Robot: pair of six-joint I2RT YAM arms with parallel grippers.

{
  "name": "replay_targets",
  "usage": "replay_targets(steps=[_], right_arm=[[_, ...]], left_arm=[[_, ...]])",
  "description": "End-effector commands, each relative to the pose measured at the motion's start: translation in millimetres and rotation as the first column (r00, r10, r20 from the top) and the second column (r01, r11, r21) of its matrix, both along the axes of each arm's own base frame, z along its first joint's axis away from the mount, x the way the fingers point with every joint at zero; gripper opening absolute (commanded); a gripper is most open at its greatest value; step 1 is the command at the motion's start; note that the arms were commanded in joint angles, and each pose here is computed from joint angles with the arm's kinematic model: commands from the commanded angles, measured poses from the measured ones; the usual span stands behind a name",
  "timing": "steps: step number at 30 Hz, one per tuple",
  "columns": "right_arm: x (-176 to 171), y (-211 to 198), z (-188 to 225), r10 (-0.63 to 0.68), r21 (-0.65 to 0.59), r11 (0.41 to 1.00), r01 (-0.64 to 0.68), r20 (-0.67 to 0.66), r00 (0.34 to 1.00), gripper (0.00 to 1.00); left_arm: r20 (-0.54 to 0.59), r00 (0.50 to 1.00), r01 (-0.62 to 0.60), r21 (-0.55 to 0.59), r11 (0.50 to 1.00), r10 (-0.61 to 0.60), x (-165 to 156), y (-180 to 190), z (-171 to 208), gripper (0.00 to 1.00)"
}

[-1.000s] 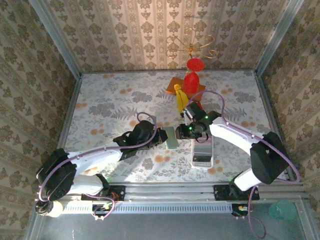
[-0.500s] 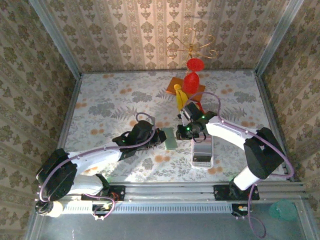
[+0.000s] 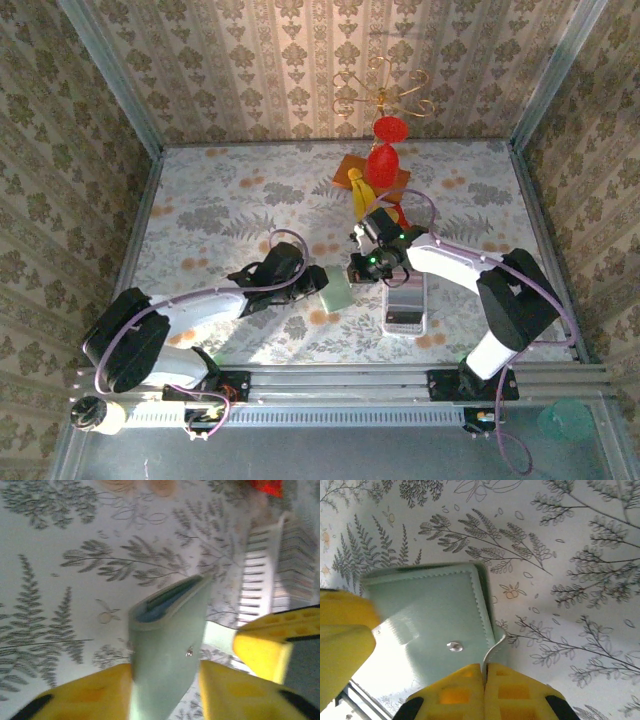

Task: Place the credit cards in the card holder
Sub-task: Open the card holder at the bottom-center of the table.

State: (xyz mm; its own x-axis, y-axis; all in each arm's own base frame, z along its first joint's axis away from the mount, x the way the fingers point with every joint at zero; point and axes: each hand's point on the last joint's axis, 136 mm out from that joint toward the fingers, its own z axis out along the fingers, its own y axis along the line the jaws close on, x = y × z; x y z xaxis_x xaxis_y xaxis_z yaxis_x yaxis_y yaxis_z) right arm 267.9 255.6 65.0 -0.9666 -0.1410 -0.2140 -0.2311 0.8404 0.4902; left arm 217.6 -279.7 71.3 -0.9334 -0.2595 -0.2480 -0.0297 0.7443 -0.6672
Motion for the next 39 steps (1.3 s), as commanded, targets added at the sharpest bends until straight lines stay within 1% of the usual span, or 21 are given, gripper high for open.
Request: replay_targets(steps=[1, 4, 6, 7, 11, 18, 21, 35, 37, 39], right_arm=[[-10, 14, -5, 0.063, 0.069, 0.996, -0.060, -0.032, 0.998, 0.00], [-12, 21, 7, 0.088, 0.124, 0.989, -0.086, -0.006, 0.996, 0.00], [-14, 26, 18, 0.101, 0.166, 0.981, -0.103, 0.024, 0.995, 0.00], [-15, 27, 22, 0.106, 0.182, 0.977, -0.111, 0.037, 0.994, 0.00], [-18, 33, 36, 0.120, 0.245, 0.960, -0.136, 0.079, 0.990, 0.00], [-25, 39, 52, 0.144, 0.311, 0.934, -0.176, 0.124, 0.982, 0.00], [-27, 40, 55, 0.149, 0.320, 0.929, -0.185, 0.133, 0.980, 0.00], [-32, 43, 60, 0.166, 0.329, 0.921, -0.210, 0.155, 0.974, 0.00], [-32, 42, 59, 0.164, 0.327, 0.922, -0.207, 0.156, 0.974, 0.00], [-32, 42, 59, 0.162, 0.325, 0.923, -0.205, 0.155, 0.975, 0.00]], left_arm=[[-0.085, 0.995, -0.048, 0.123, 0.991, 0.058, -9, 29, -24, 0.51], [-0.072, 0.993, -0.068, 0.254, 0.965, 0.089, -9, 53, -16, 0.61], [-0.055, 0.994, -0.072, 0.298, 0.952, 0.093, -9, 62, -9, 0.66], [-0.050, 0.994, -0.075, 0.289, 0.954, 0.094, -8, 62, -7, 0.68], [-0.045, 0.995, -0.078, 0.176, 0.981, 0.087, -5, 45, 0, 0.70], [-0.011, 0.996, -0.089, 0.040, 0.995, 0.089, 5, 20, 11, 0.72], [-0.014, 0.995, -0.098, -0.008, 0.995, 0.098, 8, 13, 11, 0.73], [-0.045, 0.995, -0.093, 0.020, 0.995, 0.094, 0, 15, -1, 0.71], [-0.048, 0.994, -0.093, 0.025, 0.995, 0.094, -1, 17, -3, 0.70], [-0.054, 0.994, -0.093, 0.029, 0.995, 0.094, -3, 18, -6, 0.64]])
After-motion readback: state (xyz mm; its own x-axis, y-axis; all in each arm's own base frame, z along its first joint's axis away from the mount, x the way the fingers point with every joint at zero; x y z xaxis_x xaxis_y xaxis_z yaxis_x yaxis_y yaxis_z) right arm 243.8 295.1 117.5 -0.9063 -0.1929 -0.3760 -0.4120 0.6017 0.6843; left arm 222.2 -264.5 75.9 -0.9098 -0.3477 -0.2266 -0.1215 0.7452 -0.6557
